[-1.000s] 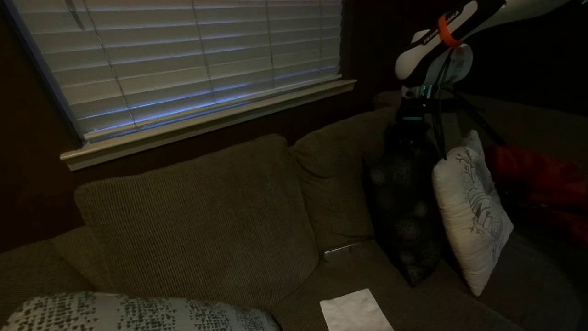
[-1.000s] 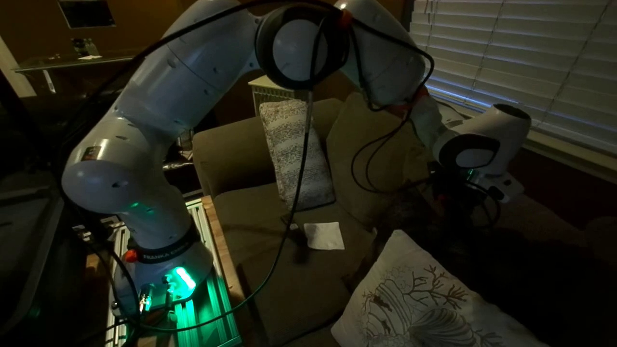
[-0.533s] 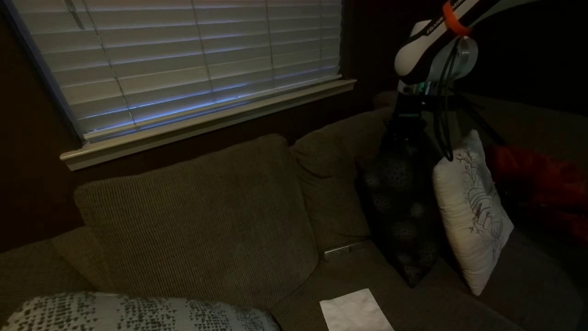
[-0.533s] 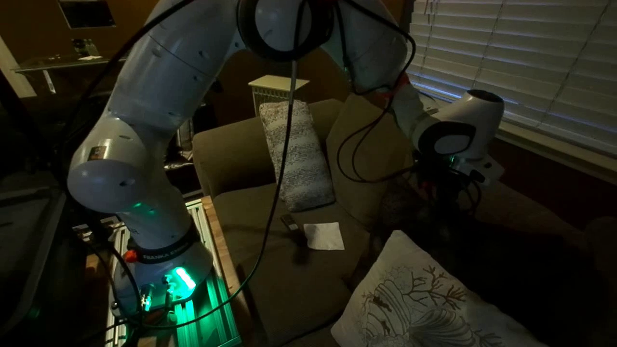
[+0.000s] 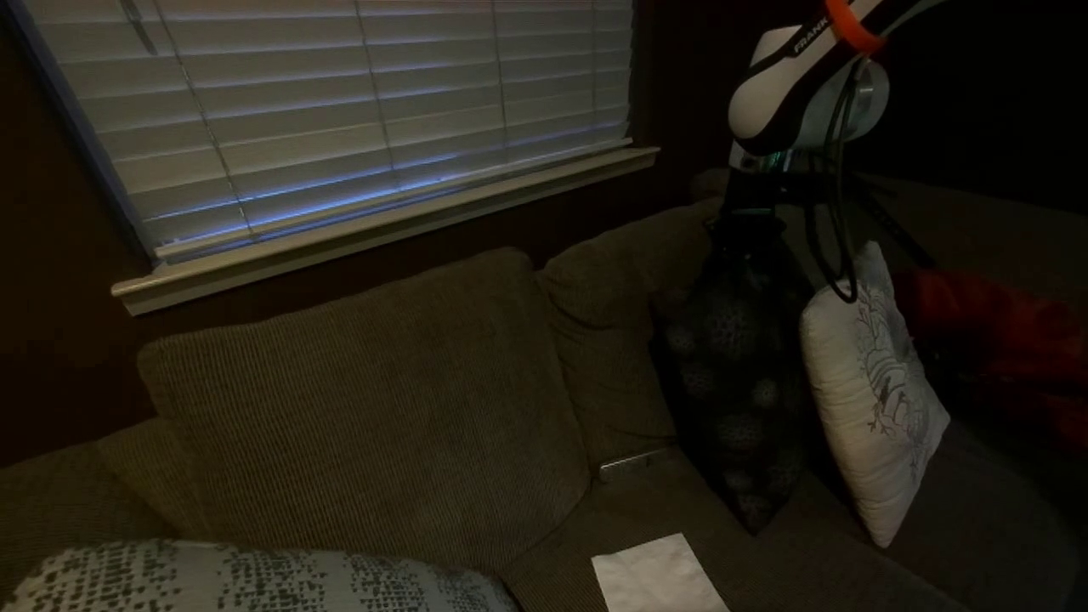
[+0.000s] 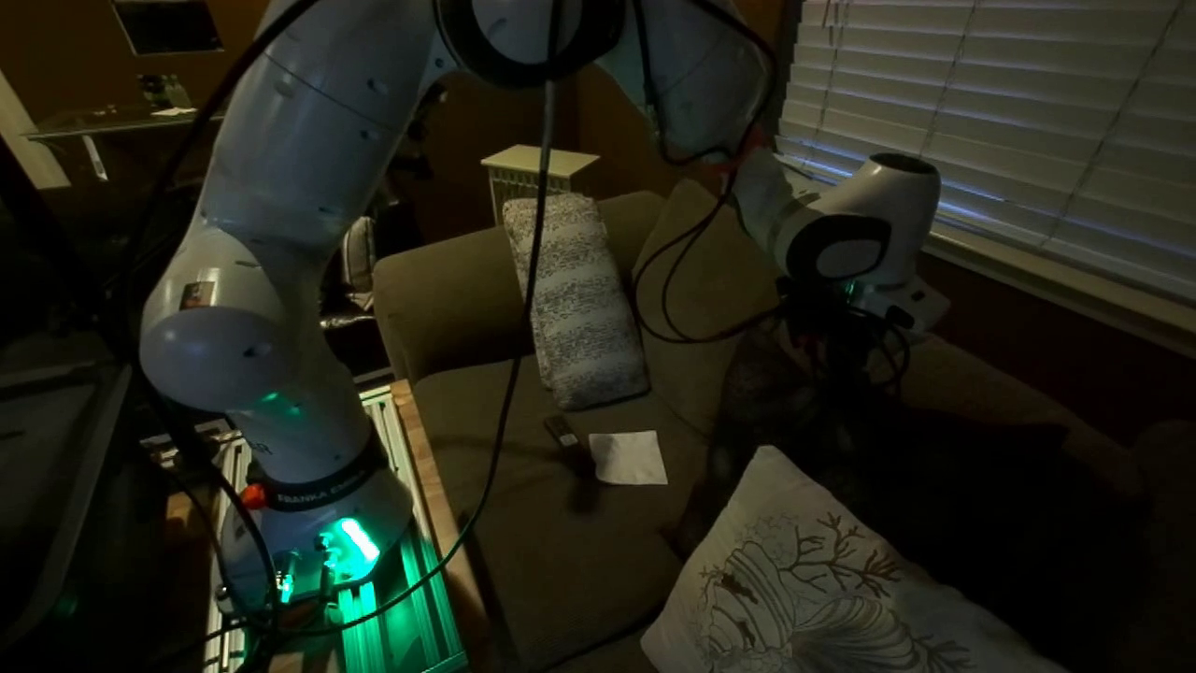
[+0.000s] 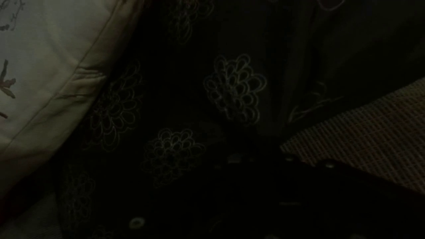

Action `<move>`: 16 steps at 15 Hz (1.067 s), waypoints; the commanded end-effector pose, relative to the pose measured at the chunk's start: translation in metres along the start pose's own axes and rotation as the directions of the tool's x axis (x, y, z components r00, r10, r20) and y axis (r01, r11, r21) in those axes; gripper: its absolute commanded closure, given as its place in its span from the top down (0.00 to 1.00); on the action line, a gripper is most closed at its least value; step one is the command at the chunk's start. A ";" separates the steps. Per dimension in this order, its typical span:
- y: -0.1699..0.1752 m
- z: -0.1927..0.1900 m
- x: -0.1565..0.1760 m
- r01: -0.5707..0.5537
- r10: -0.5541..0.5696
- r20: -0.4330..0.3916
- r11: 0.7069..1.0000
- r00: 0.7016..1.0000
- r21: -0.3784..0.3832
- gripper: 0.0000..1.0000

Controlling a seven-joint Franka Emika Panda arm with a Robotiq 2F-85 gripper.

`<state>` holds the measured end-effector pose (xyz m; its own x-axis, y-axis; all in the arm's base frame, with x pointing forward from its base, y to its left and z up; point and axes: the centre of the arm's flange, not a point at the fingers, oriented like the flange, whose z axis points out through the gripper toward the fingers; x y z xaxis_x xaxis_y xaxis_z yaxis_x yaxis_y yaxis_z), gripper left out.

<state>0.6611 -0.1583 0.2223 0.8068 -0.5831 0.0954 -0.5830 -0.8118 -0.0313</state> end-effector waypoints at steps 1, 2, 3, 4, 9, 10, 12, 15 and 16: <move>0.000 0.000 0.000 0.000 0.000 0.000 1.000 1.000 -0.001 0.07; 0.001 0.000 0.000 0.000 0.000 -0.001 1.000 1.000 -0.001 0.07; 0.001 0.000 0.000 0.000 0.000 -0.001 1.000 1.000 -0.001 0.02; 0.000 -0.001 -0.002 -0.022 0.022 -0.004 1.000 1.000 0.011 0.02; -0.024 -0.012 -0.018 -0.044 0.046 -0.013 0.996 0.999 0.083 0.02; -0.027 -0.016 -0.020 -0.050 0.052 -0.016 0.993 0.999 0.106 0.02; -0.035 -0.022 -0.021 -0.071 0.076 -0.030 0.987 0.997 0.146 0.02; -0.049 -0.025 -0.023 -0.097 0.104 -0.031 0.977 0.994 0.192 0.02; -0.053 -0.026 -0.024 -0.102 0.110 -0.025 0.971 0.994 0.215 0.02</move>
<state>0.6673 -0.1284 0.2163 0.7653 -0.6350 0.1049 -0.6202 -0.7712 -0.1435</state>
